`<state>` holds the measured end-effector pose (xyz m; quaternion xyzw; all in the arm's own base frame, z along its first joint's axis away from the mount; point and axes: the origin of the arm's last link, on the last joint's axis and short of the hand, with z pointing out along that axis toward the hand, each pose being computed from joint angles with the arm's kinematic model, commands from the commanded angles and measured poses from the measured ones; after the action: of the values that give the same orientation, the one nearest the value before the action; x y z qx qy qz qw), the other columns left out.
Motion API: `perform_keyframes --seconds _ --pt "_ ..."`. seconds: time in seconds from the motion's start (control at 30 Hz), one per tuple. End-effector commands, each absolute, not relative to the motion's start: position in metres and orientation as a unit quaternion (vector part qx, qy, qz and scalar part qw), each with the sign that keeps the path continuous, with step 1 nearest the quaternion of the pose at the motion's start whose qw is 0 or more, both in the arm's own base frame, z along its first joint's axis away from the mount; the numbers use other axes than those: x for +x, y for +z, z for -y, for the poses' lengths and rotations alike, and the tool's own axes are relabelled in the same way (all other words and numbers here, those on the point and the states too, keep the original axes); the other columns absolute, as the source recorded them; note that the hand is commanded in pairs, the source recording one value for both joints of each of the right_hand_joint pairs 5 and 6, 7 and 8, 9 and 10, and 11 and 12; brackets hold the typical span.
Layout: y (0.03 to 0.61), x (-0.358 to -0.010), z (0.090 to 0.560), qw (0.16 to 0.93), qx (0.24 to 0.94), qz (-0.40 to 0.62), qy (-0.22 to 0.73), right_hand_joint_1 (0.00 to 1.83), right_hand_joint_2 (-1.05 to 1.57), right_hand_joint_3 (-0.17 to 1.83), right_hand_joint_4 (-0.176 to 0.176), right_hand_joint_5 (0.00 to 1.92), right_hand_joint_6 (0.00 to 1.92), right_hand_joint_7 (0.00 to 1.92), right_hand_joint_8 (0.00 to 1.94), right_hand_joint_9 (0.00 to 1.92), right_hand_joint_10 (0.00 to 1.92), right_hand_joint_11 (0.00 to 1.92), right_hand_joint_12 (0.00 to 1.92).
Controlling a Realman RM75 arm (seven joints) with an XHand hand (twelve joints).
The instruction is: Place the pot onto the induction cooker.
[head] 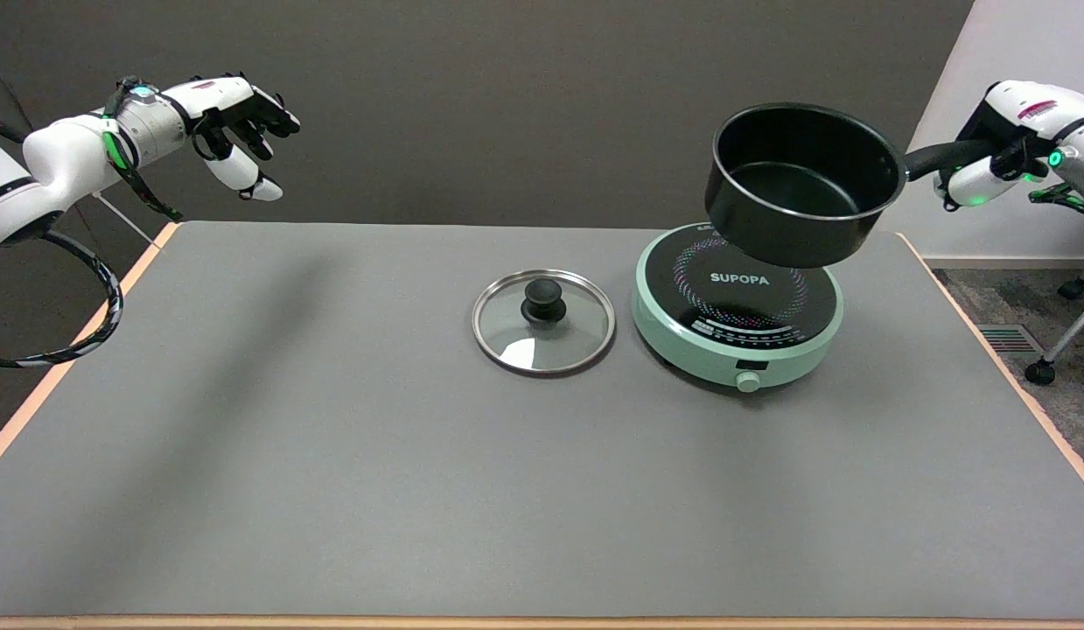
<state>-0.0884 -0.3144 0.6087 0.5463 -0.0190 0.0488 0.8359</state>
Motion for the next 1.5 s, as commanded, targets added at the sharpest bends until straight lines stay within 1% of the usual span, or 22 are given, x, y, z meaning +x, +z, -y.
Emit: perform_keyframes --seconds 0.03,0.4,0.47,0.67,0.77,0.9,1.3,1.5 --pt "0.591 -0.100 0.319 0.828 0.557 0.028 0.053 1.12 0.97 1.68 -0.110 1.68 1.68 1.68 1.68 1.68 1.68 1.68 1.68" --pt "0.579 -0.112 0.319 0.828 0.557 0.032 0.064 1.12 0.95 1.69 -0.111 1.67 1.67 1.67 1.67 1.67 1.67 1.67 1.67" --pt "0.576 -0.108 0.320 0.827 0.558 0.024 0.066 1.12 0.94 1.69 -0.111 1.67 1.67 1.67 1.67 1.67 1.67 1.67 1.67" --pt "0.571 -0.094 0.322 0.823 0.563 0.008 0.074 1.15 0.78 1.80 -0.120 1.63 1.63 1.63 1.63 1.63 1.63 1.63 1.63" --pt "0.570 -0.088 0.323 0.823 0.563 0.002 0.074 1.16 0.74 1.83 -0.122 1.62 1.62 1.62 1.62 1.62 1.62 1.62 1.62" --pt "0.569 -0.083 0.323 0.822 0.564 -0.007 0.074 1.16 0.72 1.83 -0.123 1.61 1.61 1.61 1.61 1.61 1.61 1.61 1.61" --pt "0.572 -0.083 0.323 0.824 0.562 -0.003 0.075 1.17 0.67 1.83 -0.124 1.60 1.60 1.60 1.60 1.60 1.60 1.60 1.60" --pt "0.557 -0.080 0.336 0.811 0.580 -0.006 0.080 1.18 0.67 1.83 -0.124 1.60 1.60 1.60 1.60 1.60 1.60 1.60 1.60"
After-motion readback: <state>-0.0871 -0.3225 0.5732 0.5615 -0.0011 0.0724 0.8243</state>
